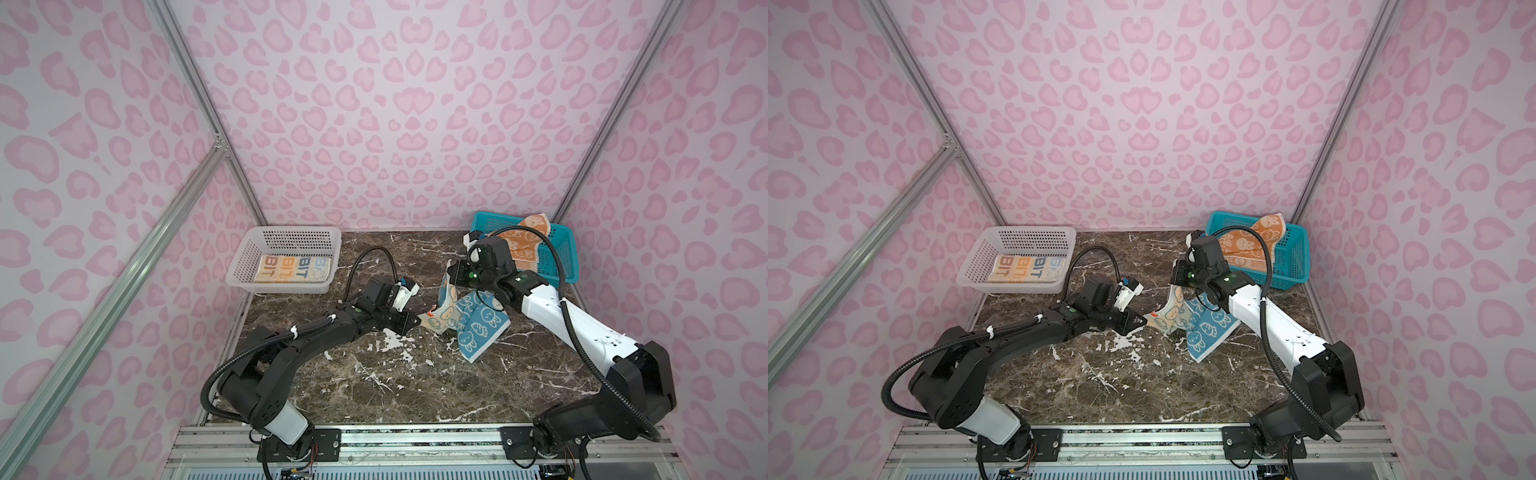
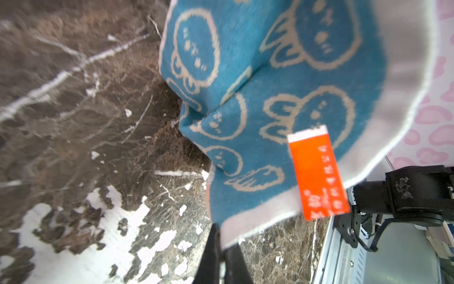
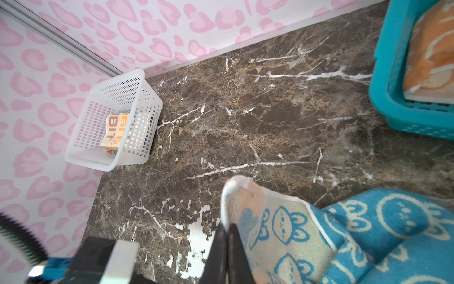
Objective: Fold and stack the towels
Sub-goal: 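Lift the blue towel by two corners with both grippers, spreading them apart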
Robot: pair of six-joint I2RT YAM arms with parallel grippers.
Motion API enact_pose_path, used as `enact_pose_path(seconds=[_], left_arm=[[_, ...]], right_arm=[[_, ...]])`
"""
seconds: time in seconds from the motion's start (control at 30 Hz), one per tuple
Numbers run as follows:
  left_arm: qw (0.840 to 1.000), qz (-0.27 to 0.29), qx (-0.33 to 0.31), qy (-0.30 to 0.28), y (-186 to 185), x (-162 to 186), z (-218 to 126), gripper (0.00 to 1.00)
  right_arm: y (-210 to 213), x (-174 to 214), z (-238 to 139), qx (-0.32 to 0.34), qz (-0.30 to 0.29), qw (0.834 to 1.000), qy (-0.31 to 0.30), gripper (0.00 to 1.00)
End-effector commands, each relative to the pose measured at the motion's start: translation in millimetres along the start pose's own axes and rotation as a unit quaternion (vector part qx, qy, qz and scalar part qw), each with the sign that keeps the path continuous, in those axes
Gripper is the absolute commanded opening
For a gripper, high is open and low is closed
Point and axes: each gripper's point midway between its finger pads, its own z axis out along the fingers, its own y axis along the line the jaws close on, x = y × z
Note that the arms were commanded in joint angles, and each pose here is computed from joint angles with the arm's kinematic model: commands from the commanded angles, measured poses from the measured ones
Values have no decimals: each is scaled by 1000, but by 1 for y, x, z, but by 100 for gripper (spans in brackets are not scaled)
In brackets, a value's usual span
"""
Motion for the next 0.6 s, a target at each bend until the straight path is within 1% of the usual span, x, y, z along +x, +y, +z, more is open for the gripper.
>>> enact_pose_path(seconds=[0.0,0.13,0.27,0.33,0.43,0.5,0.57], left_arm=[[998,11,-61,-27,18,-28,-27,4],[990,20,-116,-73,45,-80,-71,4],[974,63,-170,-137,62,-163,-131,4],[961,95,-191,-176,58,-206,-165,4],[939,141,-213,-232,40,-257,-212,4],[925,168,-227,-255,27,-278,-235,4],[915,185,-238,-270,16,-290,-253,4]], right_arm=[[8,-9,3,-8,-26,1000,4,0],[26,-54,0,-29,-41,998,-32,0],[61,-118,-19,-51,-87,990,-95,0],[78,-149,-34,-64,-107,984,-129,0],[94,-189,-59,-71,-126,975,-168,0],[102,-207,-77,-72,-139,969,-190,0],[106,-219,-96,-71,-150,963,-211,0]])
